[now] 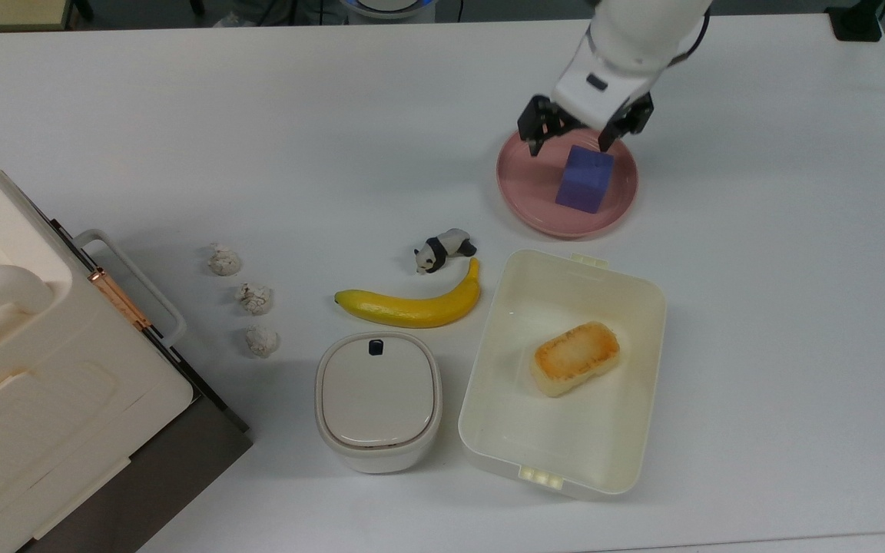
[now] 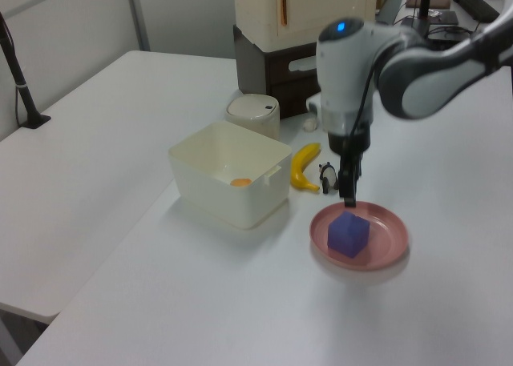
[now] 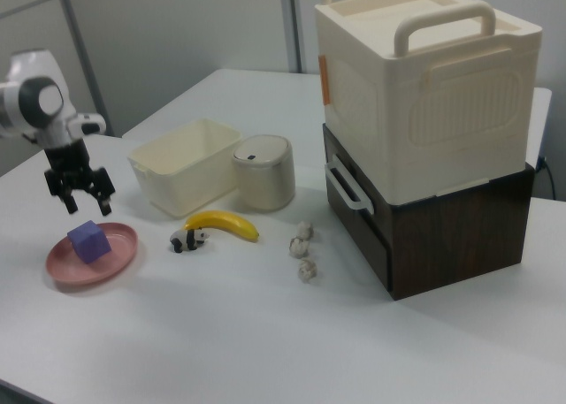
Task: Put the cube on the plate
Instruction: 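Open the gripper and raise it away from the plate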
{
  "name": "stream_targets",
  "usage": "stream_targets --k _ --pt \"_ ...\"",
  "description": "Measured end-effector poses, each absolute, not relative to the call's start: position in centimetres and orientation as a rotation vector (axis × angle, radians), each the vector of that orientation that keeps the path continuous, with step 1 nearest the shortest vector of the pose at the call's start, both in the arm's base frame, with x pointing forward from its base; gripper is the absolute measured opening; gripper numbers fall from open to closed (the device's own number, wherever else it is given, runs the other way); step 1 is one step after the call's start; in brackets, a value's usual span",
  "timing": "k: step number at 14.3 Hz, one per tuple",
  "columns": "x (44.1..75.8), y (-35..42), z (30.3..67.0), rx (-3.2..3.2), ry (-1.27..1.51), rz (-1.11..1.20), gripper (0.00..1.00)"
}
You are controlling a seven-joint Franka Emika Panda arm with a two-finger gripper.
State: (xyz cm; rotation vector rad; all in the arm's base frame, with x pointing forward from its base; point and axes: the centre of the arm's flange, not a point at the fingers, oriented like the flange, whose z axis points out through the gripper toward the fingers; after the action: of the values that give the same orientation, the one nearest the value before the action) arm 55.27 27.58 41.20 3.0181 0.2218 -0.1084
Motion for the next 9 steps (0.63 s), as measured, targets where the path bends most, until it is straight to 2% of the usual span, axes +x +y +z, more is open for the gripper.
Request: stream_targets --k 3,6,9 --pt "56.6 23.8 46.8 3.035 0.099 -0.097 1.0" --pt "59.6 12.1 51.1 3.062 -0.113 -0.077 1.0" --pt "60.2 2.6 53.3 3.07 -0.229 -0.036 1.0"
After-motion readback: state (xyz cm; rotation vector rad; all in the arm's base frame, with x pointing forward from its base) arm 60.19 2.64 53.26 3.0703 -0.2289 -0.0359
